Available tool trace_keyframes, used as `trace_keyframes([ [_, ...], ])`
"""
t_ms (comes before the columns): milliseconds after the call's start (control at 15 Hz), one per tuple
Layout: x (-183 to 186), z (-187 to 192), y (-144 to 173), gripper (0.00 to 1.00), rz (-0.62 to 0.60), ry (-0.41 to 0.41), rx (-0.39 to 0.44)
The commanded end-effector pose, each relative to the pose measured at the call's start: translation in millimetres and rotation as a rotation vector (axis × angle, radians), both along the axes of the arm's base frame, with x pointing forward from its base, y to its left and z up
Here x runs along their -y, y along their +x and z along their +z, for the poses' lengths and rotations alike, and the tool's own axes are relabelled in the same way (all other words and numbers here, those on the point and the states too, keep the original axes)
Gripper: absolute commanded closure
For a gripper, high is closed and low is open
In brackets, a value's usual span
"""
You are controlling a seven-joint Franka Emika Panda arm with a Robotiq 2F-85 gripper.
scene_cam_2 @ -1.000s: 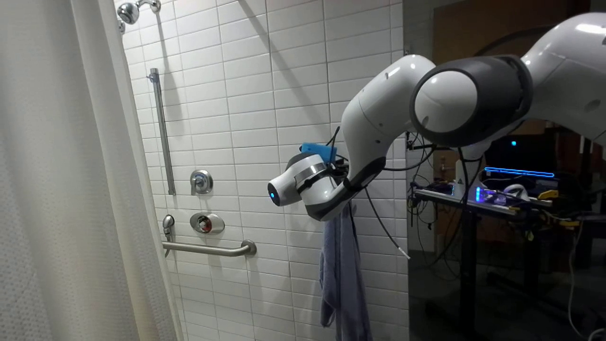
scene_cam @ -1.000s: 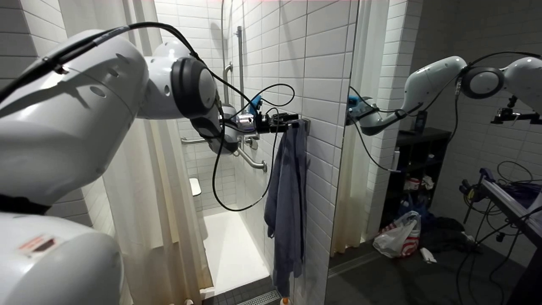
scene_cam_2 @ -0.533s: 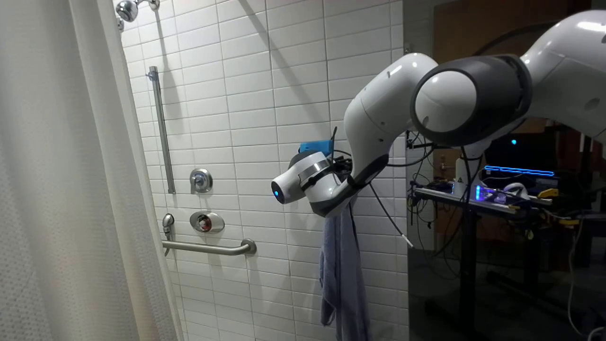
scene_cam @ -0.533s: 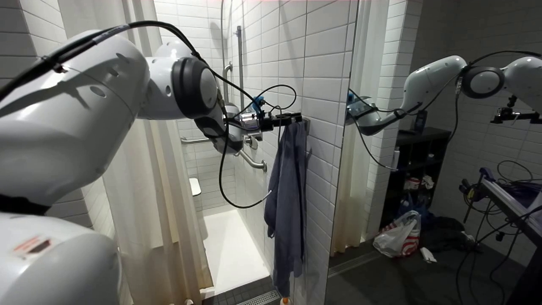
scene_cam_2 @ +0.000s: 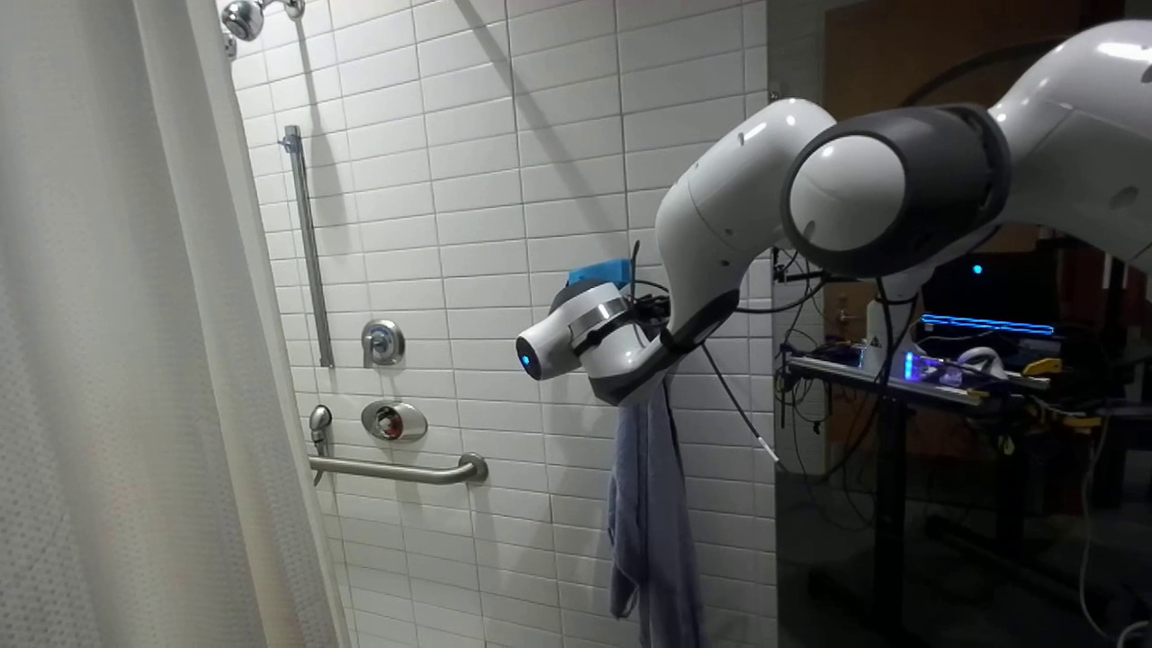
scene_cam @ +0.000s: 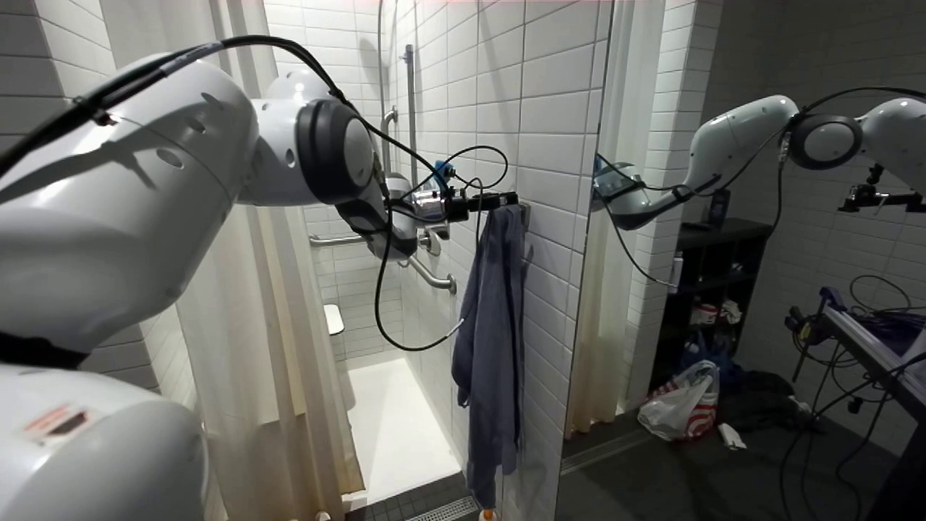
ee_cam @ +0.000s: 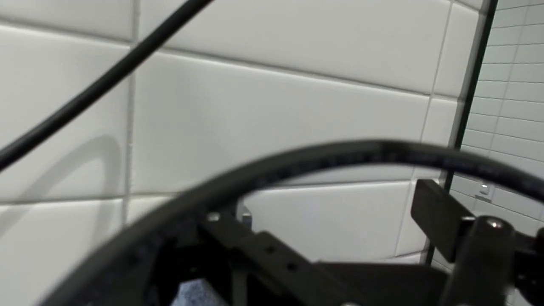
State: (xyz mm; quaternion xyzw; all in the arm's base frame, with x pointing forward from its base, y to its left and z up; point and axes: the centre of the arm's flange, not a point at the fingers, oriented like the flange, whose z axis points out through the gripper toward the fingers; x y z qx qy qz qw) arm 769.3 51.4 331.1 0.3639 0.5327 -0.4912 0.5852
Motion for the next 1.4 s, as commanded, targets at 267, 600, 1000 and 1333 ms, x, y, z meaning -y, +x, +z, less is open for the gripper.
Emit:
trace_keyframes([
  [267, -42.2, -3.2, 4.2, 0.0, 0.275, 0.059, -0.1],
  [600, -33.8, -12.6, 13.3, 0.0, 0.24, 0.058, -0.095],
  [1000, -37.2, -20.4, 9.9, 0.0, 0.203, 0.078, -0.091],
  [1333, -49.7, -28.4, 31.4, 0.0, 0.107, 0.125, -0.08],
])
